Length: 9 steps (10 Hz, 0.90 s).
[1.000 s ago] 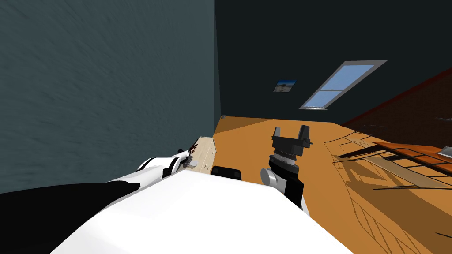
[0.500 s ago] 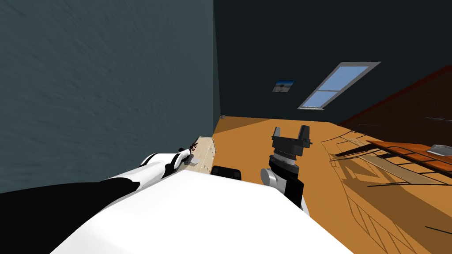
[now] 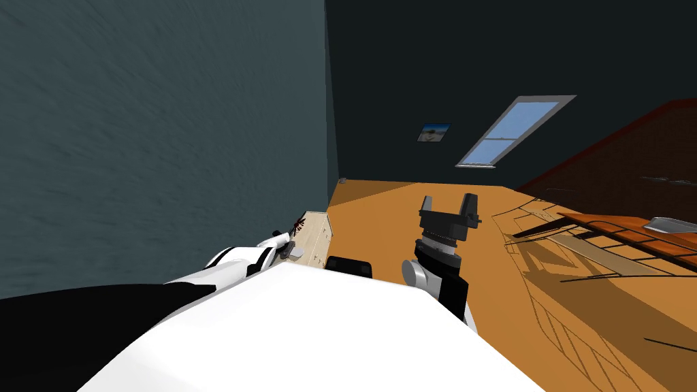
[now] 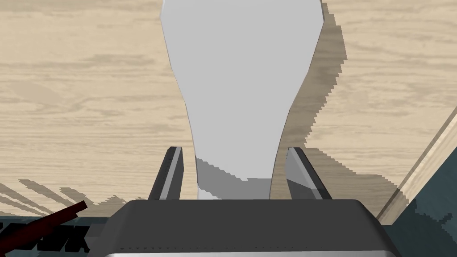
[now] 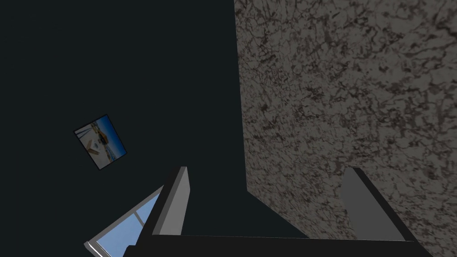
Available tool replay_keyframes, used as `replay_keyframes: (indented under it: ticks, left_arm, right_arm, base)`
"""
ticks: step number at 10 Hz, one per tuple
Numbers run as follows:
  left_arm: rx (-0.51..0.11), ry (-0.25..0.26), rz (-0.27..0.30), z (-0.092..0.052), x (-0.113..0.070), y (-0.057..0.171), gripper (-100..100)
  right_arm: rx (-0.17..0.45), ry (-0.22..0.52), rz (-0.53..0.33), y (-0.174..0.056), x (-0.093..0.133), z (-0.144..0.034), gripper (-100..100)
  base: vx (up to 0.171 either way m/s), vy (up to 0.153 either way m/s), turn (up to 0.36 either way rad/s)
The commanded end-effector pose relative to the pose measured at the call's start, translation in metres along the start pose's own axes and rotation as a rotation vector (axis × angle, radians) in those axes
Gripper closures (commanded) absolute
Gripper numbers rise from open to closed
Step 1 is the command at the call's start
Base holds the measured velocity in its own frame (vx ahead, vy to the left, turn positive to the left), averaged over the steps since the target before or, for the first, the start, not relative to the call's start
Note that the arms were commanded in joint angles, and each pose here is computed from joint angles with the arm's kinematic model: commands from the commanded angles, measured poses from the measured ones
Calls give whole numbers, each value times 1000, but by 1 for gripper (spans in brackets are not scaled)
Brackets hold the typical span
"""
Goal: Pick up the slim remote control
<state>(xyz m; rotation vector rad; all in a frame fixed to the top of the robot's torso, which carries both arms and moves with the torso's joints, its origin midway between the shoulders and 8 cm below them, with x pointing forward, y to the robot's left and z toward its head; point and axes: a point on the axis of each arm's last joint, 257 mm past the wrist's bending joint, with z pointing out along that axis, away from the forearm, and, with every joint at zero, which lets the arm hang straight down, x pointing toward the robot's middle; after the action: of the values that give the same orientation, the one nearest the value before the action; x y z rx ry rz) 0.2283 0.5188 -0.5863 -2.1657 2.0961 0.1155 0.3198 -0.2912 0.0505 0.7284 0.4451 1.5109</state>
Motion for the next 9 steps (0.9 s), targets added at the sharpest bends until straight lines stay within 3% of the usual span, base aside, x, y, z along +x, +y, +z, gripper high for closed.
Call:
replay_keyframes:
  ticks: [1,3,9]
  left_arm:
    - [-21,3,-11,2,0,12,100]
    - [10,-3,0,-2,-1,-4,100]
    - [-7,-3,-32,-7,-8,6,100]
  right_arm:
    - [0,0,0,0,0,0,0]
    - [0,0,0,0,0,0,0]
    - [0,0,0,0,0,0,0]
  base:
    - [-16,1,-35]
    - [-7,0,14]
    - [-12,-1,-40]
